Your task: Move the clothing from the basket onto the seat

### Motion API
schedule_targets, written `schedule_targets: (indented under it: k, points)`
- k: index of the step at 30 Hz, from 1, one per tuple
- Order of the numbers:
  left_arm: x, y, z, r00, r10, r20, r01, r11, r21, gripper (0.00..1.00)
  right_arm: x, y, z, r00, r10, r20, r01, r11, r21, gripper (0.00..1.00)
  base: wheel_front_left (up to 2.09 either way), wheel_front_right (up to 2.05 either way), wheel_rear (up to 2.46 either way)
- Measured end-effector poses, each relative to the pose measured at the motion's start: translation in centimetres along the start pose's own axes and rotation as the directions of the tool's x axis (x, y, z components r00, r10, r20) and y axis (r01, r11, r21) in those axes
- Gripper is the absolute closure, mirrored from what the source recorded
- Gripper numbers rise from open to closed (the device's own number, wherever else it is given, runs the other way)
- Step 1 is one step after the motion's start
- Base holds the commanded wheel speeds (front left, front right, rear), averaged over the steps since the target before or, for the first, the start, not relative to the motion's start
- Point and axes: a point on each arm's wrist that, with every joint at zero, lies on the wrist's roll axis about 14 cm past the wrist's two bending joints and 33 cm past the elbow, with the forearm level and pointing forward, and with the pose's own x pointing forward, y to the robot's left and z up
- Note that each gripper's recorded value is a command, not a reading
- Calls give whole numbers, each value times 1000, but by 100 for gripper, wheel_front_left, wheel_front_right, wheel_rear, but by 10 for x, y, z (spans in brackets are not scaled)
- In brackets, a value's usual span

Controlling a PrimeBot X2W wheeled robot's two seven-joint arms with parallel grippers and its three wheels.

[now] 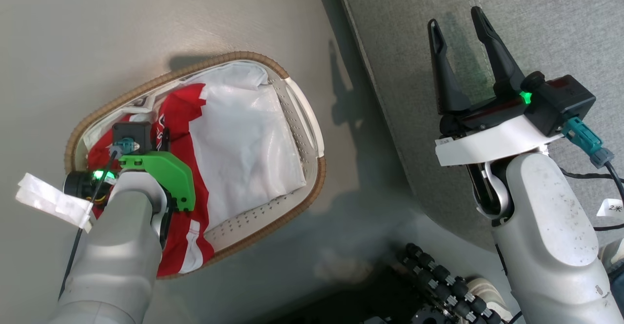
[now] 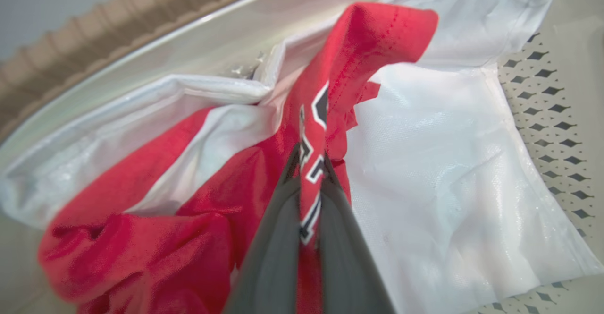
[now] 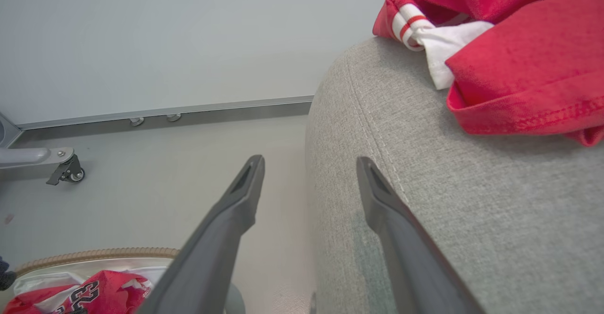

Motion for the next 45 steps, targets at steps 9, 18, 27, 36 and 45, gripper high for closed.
schedule_targets:
  k: [9,18,27,36,45]
  points:
    - [-21,-15,11,999,-26,39,25,1000,14,100,-9,5,12,1000,6,14,-6,1000,-2,0,0,0,0]
    - [-53,-45,65,972,-96,215,81,994,76,100,-28,6,31,999,-3,37,4,1000,-15,0,0,0,0]
    - [-113,-69,135,886,-151,439,79,981,178,100,-55,9,57,997,-8,80,11,1000,-30,0,0,0,0]
    - [-201,-106,214,720,-257,644,10,932,361,100,-85,24,86,989,22,145,-17,999,-38,0,0,0,0]
    - [-304,-137,302,518,-352,780,-156,857,491,100,-105,48,122,967,87,239,-77,996,-51,0,0,0,0]
